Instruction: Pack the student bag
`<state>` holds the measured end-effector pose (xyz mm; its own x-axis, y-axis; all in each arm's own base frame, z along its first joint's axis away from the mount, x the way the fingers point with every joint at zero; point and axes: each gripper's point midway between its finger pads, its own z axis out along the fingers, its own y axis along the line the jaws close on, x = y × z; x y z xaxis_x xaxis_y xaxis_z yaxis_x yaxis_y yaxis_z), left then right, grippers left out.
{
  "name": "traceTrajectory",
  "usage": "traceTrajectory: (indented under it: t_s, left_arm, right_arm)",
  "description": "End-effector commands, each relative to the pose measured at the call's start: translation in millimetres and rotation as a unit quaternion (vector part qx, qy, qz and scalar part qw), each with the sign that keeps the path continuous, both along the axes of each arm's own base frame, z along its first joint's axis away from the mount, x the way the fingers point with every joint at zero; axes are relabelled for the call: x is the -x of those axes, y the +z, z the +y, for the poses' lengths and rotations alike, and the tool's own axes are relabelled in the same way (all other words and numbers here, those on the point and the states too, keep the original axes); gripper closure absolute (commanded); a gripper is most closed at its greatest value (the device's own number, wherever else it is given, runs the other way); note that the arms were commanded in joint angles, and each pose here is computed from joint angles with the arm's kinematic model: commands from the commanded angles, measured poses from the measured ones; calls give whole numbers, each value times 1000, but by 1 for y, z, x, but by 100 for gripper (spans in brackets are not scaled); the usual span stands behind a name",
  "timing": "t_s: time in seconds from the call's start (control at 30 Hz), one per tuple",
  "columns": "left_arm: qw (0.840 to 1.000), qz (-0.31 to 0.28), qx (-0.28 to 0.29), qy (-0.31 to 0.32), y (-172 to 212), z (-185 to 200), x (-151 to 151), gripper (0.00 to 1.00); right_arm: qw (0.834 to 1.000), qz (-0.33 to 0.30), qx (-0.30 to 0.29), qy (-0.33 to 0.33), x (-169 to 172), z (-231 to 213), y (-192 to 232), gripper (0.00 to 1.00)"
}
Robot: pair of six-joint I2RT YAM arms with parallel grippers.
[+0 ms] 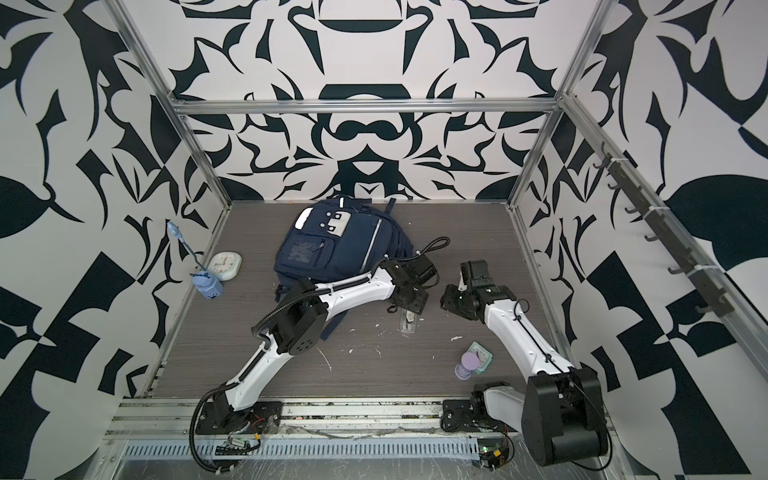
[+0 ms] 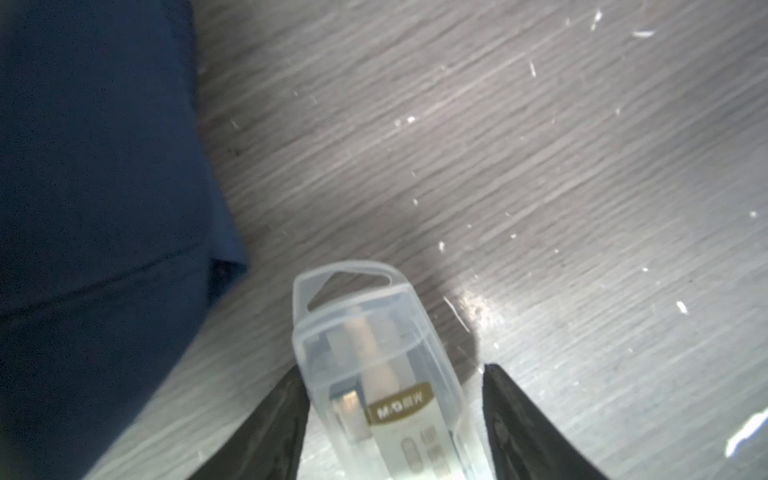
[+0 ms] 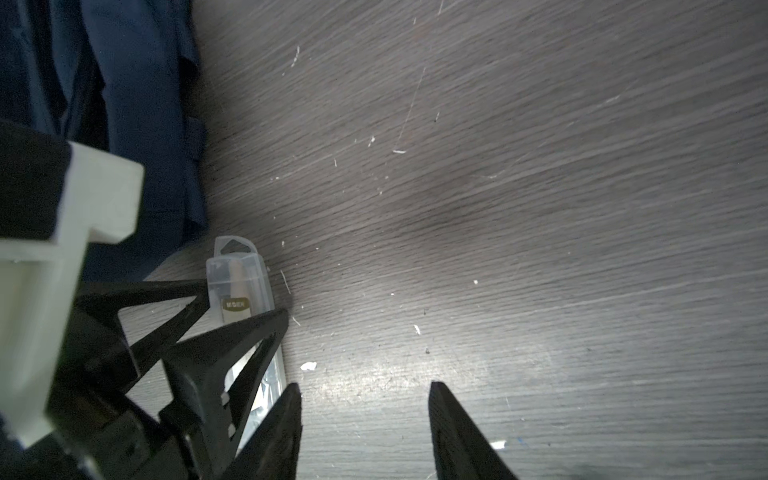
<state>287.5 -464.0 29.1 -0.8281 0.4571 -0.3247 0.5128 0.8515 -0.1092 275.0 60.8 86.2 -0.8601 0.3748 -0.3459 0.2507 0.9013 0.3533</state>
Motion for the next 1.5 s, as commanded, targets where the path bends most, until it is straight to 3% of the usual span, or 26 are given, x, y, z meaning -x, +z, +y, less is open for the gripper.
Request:
traceTrajectory:
  t_s: [0.0, 0.23, 0.37, 0.53, 0.7, 1.03, 1.47]
  left_arm:
    - [998, 23, -56, -6, -21, 19, 16, 36]
    - [996, 17, -89, -21, -31, 23, 20, 37]
    - [996, 16, -81, -27, -27, 19, 18, 43]
    - [998, 46, -24, -18, -13, 14, 18, 45]
    - [997, 68, 46, -11, 8, 4, 13, 45]
    - [980, 135, 145, 10, 27, -2, 6, 47]
    - [966, 174, 191, 23, 27, 2, 7, 48]
  right_arm:
    - [1000, -6, 2, 5, -1, 0, 0, 48]
    - [1000, -4, -2, 6, 2, 1, -1, 48]
    - [1000, -6, -8, 8, 3, 3, 1, 48]
    - [999, -12, -21, 22, 6, 9, 3, 48]
    - [994, -27, -82, 62, 8, 33, 8, 48]
    - [976, -37, -153, 148, 17, 89, 12, 47]
    - [974, 1, -166, 153, 16, 113, -21, 47]
